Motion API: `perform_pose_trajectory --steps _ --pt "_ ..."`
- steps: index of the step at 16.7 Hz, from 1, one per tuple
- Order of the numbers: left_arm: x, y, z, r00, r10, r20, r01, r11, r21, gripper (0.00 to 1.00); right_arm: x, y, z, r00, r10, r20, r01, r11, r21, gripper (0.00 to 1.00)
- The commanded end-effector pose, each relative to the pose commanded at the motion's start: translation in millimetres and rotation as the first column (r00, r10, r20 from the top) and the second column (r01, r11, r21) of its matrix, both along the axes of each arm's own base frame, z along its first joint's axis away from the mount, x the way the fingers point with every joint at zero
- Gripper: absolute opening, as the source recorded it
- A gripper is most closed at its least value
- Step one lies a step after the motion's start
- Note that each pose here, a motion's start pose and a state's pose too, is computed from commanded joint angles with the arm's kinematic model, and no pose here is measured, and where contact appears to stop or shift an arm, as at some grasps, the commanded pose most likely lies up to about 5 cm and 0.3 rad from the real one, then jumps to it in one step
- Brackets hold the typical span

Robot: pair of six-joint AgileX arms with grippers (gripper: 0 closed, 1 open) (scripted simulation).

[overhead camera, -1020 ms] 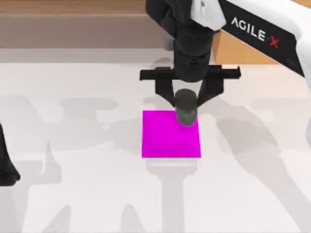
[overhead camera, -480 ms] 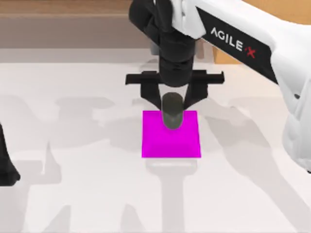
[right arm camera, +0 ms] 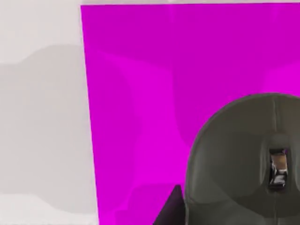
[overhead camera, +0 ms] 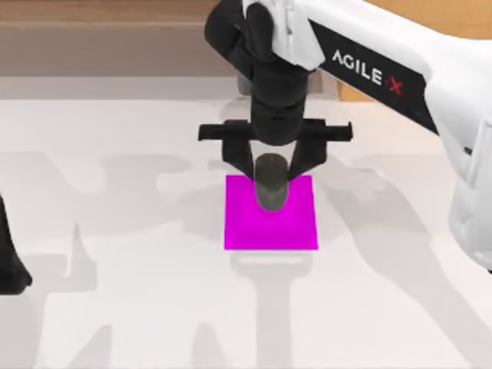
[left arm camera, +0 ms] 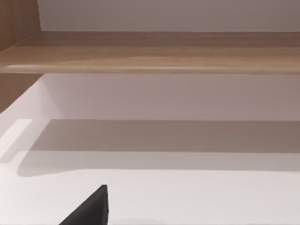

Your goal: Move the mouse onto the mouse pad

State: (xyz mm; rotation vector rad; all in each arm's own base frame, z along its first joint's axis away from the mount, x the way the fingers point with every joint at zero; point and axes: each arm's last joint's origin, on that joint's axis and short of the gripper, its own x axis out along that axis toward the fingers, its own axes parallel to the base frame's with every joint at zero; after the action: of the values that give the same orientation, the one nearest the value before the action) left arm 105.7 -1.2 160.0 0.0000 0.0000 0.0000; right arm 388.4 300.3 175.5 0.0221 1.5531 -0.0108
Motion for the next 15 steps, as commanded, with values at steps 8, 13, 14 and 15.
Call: perform_pose_trajectory --steps 8,13,14,15 --pt "0 0 0 1.0 0.0 0.0 0.0 1.0 0.0 1.0 -2 1 -20 1.0 0.007 -0.001 -0.007 1.0 0.005 0.0" --pt "0 0 0 1.0 0.0 0.0 0.0 1.0 0.0 1.0 -1 2 -33 1.0 0.011 0.011 -0.01 1.0 -0.016 0.0" --pt "0 0 0 1.0 0.0 0.0 0.0 1.0 0.0 1.0 -1 2 -33 1.0 0.011 0.011 -0.01 1.0 -0.016 0.0" --pt "0 0 0 1.0 0.0 0.0 0.0 1.0 0.0 1.0 -1 2 -33 1.0 0.011 0.011 -0.01 1.0 -0.016 0.0"
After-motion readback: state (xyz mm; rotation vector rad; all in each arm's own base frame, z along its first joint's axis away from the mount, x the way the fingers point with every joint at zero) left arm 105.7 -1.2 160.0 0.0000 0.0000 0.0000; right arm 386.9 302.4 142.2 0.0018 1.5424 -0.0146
